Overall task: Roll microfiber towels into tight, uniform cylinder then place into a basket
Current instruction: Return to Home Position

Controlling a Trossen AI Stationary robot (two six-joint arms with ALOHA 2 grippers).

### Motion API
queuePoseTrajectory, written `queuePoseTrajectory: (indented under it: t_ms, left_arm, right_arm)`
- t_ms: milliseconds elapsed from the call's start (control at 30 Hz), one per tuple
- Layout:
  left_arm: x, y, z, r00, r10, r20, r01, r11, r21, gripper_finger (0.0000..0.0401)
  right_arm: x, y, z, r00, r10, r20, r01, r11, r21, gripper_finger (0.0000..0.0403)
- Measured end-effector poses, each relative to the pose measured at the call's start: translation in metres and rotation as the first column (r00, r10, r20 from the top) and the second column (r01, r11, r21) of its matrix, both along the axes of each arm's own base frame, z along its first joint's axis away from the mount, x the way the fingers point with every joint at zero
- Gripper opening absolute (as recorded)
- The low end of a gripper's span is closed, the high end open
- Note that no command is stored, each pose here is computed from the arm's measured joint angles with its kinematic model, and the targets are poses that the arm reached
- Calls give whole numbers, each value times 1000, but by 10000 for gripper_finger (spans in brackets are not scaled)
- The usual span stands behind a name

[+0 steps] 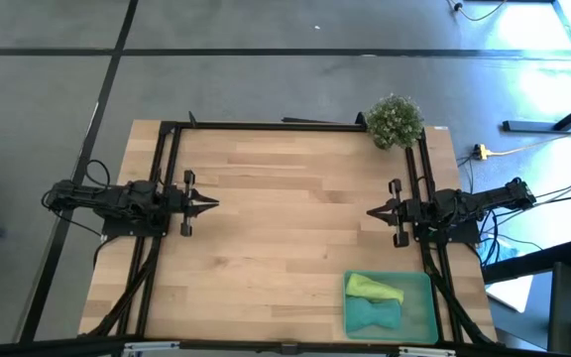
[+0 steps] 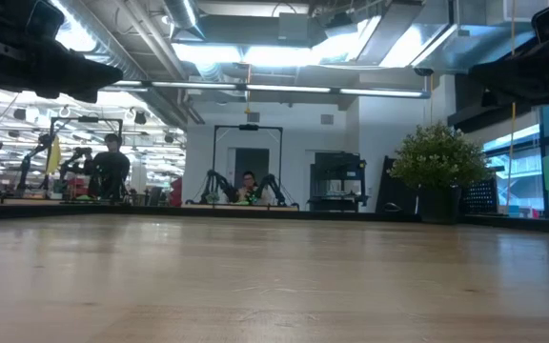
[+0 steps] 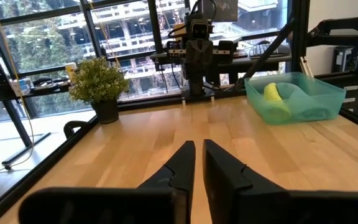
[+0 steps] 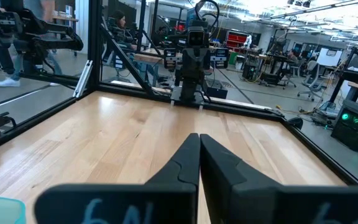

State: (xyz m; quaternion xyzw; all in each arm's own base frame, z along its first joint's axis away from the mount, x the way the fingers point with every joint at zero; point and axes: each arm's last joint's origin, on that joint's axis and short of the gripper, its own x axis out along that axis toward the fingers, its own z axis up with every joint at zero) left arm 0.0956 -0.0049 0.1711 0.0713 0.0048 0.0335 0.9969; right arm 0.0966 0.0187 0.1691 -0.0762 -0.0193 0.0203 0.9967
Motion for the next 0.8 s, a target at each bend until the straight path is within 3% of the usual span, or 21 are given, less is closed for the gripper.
queuePoseTrajectory:
  t_ms: [800]
  left_arm:
    - [0, 0, 0, 1000, 0, 0, 0, 1000, 0, 4]
  right_arm:
    - [0, 0, 0, 1000, 0, 0, 0, 1000, 0, 14]
